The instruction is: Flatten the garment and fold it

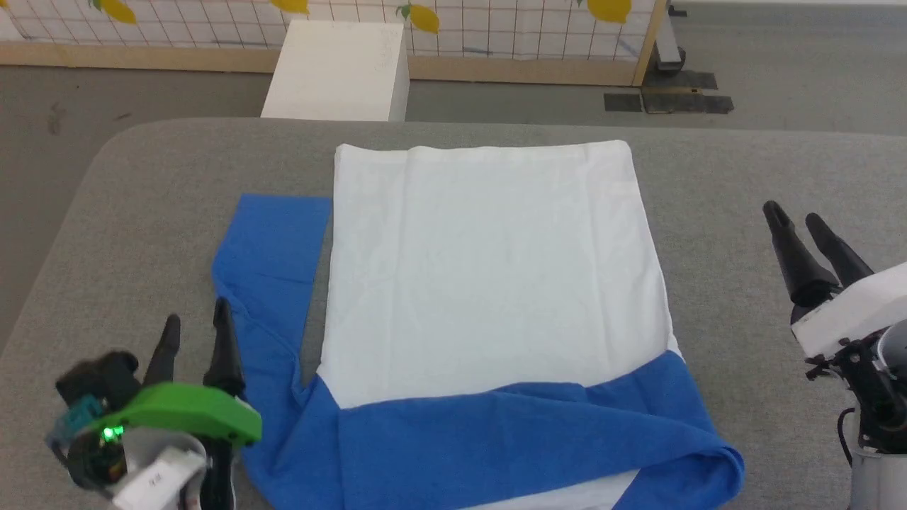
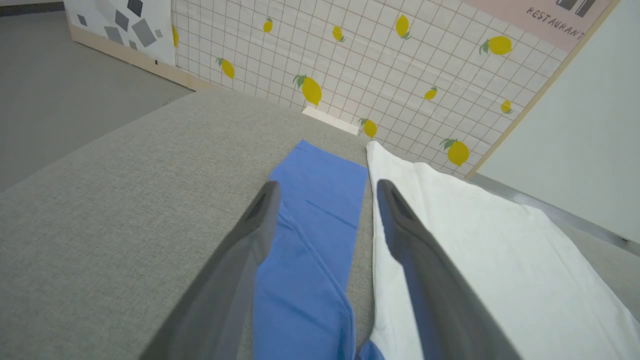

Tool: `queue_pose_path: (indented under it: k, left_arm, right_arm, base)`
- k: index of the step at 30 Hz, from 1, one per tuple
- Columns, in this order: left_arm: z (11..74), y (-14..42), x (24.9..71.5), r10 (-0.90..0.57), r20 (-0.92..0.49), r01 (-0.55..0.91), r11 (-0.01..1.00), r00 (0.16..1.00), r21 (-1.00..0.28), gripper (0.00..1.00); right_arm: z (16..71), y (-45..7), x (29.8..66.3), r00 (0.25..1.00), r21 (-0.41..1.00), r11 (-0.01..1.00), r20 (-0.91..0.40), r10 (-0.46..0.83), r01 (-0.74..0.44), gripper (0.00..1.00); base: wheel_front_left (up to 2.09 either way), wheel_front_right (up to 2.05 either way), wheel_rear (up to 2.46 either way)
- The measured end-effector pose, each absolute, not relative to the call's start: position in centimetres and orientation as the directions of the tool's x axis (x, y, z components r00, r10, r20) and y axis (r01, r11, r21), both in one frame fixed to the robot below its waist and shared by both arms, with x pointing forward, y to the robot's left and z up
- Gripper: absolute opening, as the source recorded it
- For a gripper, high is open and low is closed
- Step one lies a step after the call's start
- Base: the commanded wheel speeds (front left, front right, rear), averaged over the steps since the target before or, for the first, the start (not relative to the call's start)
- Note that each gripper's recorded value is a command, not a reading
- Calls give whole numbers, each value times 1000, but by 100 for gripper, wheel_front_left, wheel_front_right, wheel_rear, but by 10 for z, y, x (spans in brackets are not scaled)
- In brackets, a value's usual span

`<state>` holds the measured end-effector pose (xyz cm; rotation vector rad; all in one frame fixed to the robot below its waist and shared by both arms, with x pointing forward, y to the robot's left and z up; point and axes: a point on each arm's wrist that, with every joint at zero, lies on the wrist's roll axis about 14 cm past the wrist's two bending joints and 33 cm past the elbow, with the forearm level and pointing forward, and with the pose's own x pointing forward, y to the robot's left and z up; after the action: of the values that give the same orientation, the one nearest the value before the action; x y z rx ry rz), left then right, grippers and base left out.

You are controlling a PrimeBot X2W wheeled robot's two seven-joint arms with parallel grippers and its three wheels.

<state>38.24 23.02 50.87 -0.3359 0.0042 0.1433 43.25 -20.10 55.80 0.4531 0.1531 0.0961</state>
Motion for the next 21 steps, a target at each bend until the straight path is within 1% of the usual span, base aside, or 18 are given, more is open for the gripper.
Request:
queue_pose_path:
  k: [5, 9, 13, 16, 21]
  left_arm:
    - [511, 236, 440, 64, -155, -108, 950, 986, -294, 100]
    - [511, 249, 487, 14, -288, -80, 972, 958, -221, 100]
    - [503, 264, 521, 1, -419, -86, 979, 908, -183, 100]
    - [489, 270, 543, 0, -502, -92, 983, 865, -159, 100]
    - [447, 264, 561, -23, -634, -74, 989, 773, -127, 100]
  right_arm:
    - [546, -206, 440, 979, 420, 907, -171, 112, -30, 100]
    - [539, -202, 454, 974, 408, 912, -188, 123, -37, 100]
    - [532, -197, 472, 971, 402, 914, -195, 137, -49, 100]
    - [515, -195, 483, 964, 406, 913, -224, 143, -41, 100]
    - [482, -202, 491, 952, 410, 912, -280, 124, 2, 100]
  base:
    - [0, 0, 0]
    - [0, 0, 0]
    - [0, 0, 0]
    - [0, 0, 0]
    - [0, 0, 0]
